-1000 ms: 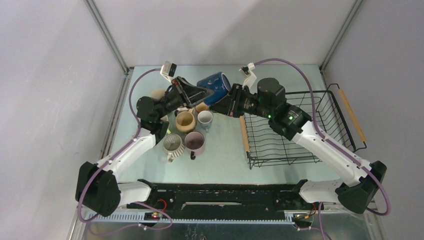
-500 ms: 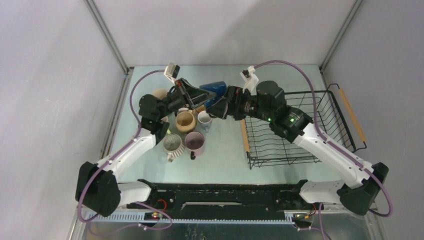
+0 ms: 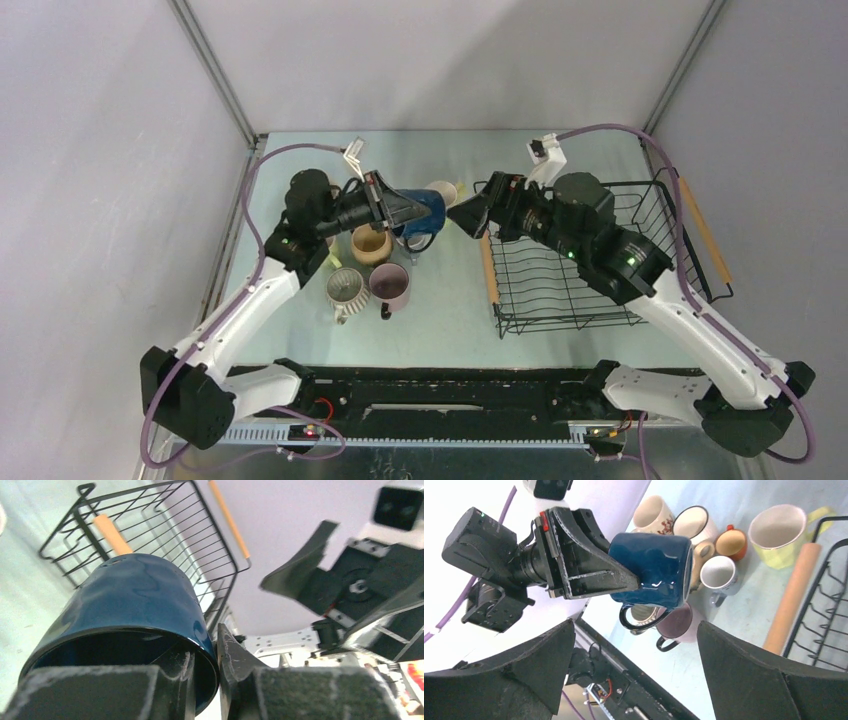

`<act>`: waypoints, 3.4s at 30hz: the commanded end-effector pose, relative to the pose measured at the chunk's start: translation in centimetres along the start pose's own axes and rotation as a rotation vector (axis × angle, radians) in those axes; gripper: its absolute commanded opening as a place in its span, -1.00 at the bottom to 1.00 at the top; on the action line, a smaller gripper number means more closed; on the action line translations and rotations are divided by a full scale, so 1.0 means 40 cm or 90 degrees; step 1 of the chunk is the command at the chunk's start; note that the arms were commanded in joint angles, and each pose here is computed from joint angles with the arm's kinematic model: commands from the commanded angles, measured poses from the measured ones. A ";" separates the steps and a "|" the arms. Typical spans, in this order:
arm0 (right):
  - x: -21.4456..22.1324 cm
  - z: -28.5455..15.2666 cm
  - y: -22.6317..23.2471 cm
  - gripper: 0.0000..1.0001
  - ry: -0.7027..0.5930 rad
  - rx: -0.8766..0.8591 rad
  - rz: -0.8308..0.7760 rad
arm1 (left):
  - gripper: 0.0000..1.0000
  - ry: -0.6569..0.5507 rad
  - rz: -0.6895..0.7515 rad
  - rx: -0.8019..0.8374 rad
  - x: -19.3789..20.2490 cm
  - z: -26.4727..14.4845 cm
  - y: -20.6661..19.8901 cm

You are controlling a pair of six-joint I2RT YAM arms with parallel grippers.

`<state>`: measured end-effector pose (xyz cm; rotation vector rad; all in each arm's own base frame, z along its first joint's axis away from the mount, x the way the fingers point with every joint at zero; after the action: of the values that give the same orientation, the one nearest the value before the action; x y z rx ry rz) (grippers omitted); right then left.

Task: Unload the cups from the dish rack
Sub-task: Place the cup at the center of the board.

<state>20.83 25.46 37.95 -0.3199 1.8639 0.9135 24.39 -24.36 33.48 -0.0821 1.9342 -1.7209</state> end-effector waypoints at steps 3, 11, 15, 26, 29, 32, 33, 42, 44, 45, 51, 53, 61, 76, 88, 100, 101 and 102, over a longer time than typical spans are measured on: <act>-0.043 -0.048 -0.037 0.96 -0.063 0.072 -0.039 | -0.99 0.037 0.160 -0.091 0.021 -0.027 -0.010; -0.068 -0.084 -0.055 0.96 -0.099 0.108 -0.038 | -0.99 0.117 0.243 -0.230 0.098 0.008 0.059; -0.075 -0.103 -0.065 0.95 -0.109 0.126 -0.033 | -0.99 0.149 0.266 -0.272 0.122 0.035 0.088; -0.079 -0.144 -0.082 0.96 -0.134 0.148 -0.028 | -0.99 0.220 0.283 -0.339 0.179 0.117 0.192; -0.079 -0.150 -0.084 0.96 -0.135 0.151 -0.028 | -0.99 0.237 0.291 -0.353 0.195 0.140 0.215; -0.078 -0.154 -0.086 0.96 -0.135 0.155 -0.028 | -0.99 0.247 0.302 -0.377 0.204 0.157 0.239; -0.077 -0.155 -0.088 0.96 -0.134 0.157 -0.029 | -0.99 0.248 0.305 -0.385 0.206 0.162 0.243; -0.073 -0.155 -0.092 0.96 -0.135 0.161 -0.027 | -0.99 0.260 0.313 -0.453 0.217 0.190 0.307; -0.071 -0.155 -0.093 0.96 -0.134 0.162 -0.027 | -0.99 0.267 0.311 -0.463 0.224 0.192 0.322; -0.069 -0.154 -0.095 0.96 -0.133 0.164 -0.027 | -0.99 0.268 0.310 -0.467 0.226 0.193 0.329; -0.066 -0.147 -0.096 0.96 -0.129 0.164 -0.026 | -1.00 0.278 0.313 -0.500 0.244 0.195 0.370; -0.065 -0.144 -0.096 0.96 -0.127 0.164 -0.026 | -0.99 0.280 0.315 -0.510 0.252 0.195 0.383; -0.061 -0.134 -0.094 0.96 -0.121 0.161 -0.026 | -0.99 0.287 0.312 -0.547 0.272 0.191 0.442; -0.054 -0.132 -0.096 0.97 -0.116 0.160 -0.025 | -0.99 0.241 0.319 -0.555 0.264 0.178 0.450; -0.046 -0.121 -0.098 0.97 -0.105 0.161 -0.025 | -0.99 0.200 0.319 -0.508 0.248 0.172 0.393; -0.036 -0.105 -0.099 0.97 -0.093 0.161 -0.026 | -0.99 0.215 0.305 -0.547 0.268 0.146 0.438; -0.036 -0.103 -0.099 0.97 -0.091 0.161 -0.026 | -0.99 0.217 0.304 -0.551 0.270 0.142 0.443; -0.035 -0.101 -0.099 0.97 -0.090 0.161 -0.026 | -0.99 0.217 0.304 -0.552 0.271 0.141 0.446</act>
<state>21.08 19.21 37.93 -0.1300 1.8230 0.6283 22.63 -30.33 11.41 0.3824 2.6248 -0.5158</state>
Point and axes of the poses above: each gripper's point midway between its finger pads, its own z axis out along the fingers, its own y axis along the line the jaws close on, x = y × z, the point moved 3 cm from there along -z, back along the fingers, and after that the axes turned 12 degrees about -z, right-handed, at the moved point
